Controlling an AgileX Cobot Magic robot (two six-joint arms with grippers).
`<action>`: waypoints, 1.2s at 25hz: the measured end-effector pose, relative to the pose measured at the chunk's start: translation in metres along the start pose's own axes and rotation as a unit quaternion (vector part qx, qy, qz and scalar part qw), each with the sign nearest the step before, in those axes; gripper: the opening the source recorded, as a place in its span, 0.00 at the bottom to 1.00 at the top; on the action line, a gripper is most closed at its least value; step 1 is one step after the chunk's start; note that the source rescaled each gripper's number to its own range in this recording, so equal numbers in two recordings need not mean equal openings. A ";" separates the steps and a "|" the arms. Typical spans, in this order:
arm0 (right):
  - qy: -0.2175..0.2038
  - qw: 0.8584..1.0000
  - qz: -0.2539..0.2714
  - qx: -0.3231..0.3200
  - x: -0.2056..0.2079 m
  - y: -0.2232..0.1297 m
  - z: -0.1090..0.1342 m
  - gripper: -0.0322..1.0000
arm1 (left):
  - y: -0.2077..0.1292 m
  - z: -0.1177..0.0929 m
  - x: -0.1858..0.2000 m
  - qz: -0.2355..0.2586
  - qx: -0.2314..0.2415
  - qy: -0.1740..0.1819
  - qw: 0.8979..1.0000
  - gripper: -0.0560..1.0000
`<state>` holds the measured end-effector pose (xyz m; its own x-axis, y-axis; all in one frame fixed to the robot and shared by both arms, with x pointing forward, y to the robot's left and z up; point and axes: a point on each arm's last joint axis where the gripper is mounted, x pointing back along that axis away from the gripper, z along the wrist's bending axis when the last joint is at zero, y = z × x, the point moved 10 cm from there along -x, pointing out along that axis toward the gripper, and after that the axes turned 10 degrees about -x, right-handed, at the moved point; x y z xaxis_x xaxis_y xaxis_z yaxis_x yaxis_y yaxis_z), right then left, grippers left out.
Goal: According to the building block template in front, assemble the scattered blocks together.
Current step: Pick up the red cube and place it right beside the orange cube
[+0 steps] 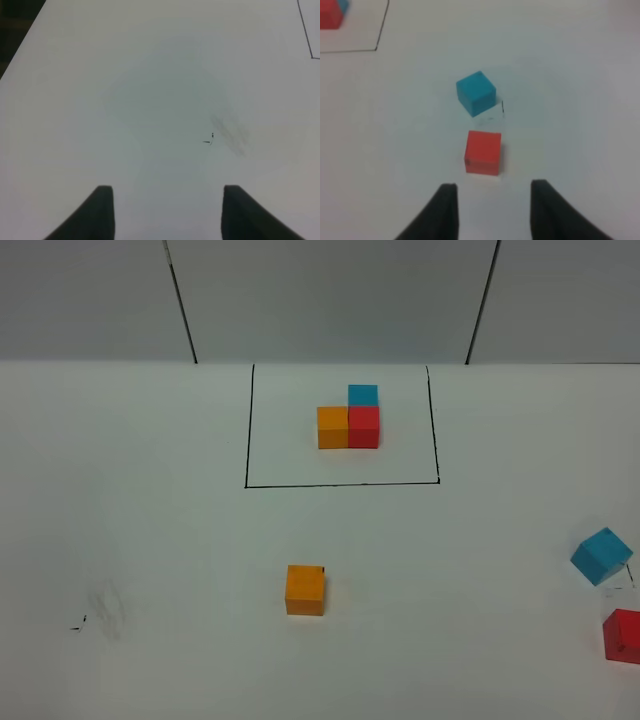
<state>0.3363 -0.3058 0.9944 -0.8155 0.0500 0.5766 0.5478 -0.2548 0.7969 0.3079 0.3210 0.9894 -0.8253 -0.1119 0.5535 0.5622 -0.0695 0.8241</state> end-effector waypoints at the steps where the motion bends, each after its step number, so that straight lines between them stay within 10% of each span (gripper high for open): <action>1: -0.002 1.000 0.016 -0.001 -0.004 -0.001 0.001 0.33 | 0.000 0.000 0.000 0.000 0.000 0.000 1.000 0.13; 10: -0.016 0.997 0.077 -0.003 -0.038 0.022 0.007 0.95 | 0.000 0.000 0.000 0.000 0.000 0.000 1.000 0.07; 30: -0.090 0.962 0.257 -0.021 -0.136 0.032 0.002 1.00 | 0.000 0.000 0.000 0.000 0.000 0.000 1.000 0.06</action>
<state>0.4646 -0.3185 0.9418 -0.3916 0.0723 0.9173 0.8589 -0.3289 0.3926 0.3079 0.3210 0.9894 -0.8253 -0.1119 0.5535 0.5622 -0.0695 0.8241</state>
